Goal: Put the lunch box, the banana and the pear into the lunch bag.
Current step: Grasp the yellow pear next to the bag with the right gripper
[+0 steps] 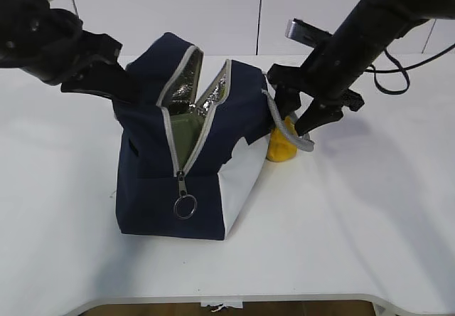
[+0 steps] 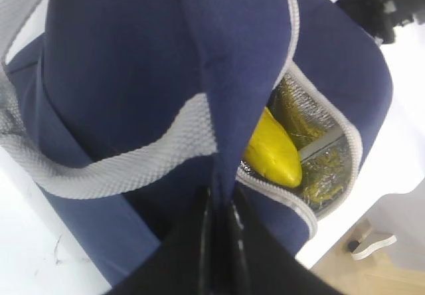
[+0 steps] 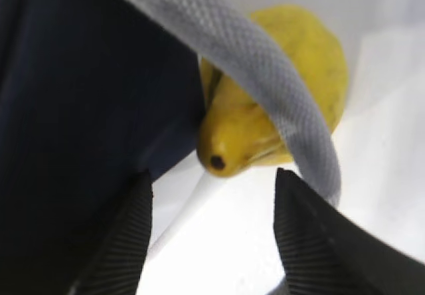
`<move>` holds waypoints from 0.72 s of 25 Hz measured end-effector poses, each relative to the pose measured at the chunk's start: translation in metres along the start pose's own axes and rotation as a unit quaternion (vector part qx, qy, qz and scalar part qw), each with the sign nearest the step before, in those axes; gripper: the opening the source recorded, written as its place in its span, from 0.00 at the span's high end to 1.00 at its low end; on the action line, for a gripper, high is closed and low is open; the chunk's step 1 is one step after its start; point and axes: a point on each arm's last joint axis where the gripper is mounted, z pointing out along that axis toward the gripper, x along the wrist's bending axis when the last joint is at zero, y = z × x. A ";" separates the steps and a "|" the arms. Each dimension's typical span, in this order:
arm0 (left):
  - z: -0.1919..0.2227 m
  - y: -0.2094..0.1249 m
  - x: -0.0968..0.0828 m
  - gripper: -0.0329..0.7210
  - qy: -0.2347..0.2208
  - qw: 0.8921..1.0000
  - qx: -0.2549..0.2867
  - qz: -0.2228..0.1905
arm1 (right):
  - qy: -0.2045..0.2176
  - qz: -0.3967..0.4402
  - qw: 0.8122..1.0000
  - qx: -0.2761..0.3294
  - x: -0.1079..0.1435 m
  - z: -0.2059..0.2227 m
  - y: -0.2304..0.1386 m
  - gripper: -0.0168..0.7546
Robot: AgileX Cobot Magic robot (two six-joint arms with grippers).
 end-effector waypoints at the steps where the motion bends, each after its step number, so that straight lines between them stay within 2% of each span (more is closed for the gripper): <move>1: 0.000 0.000 0.000 0.96 0.000 1.000 0.000 0.000 | -0.001 0.001 1.000 -0.002 -0.001 0.002 0.001 0.39; 9: 0.000 0.000 0.000 0.96 0.001 1.000 0.000 0.001 | -0.019 -0.011 0.999 -0.036 -0.005 0.004 0.010 0.40; 18: 0.000 0.000 0.000 0.96 0.001 1.000 0.001 0.002 | -0.023 -0.014 0.999 -0.035 -0.005 0.003 0.010 0.40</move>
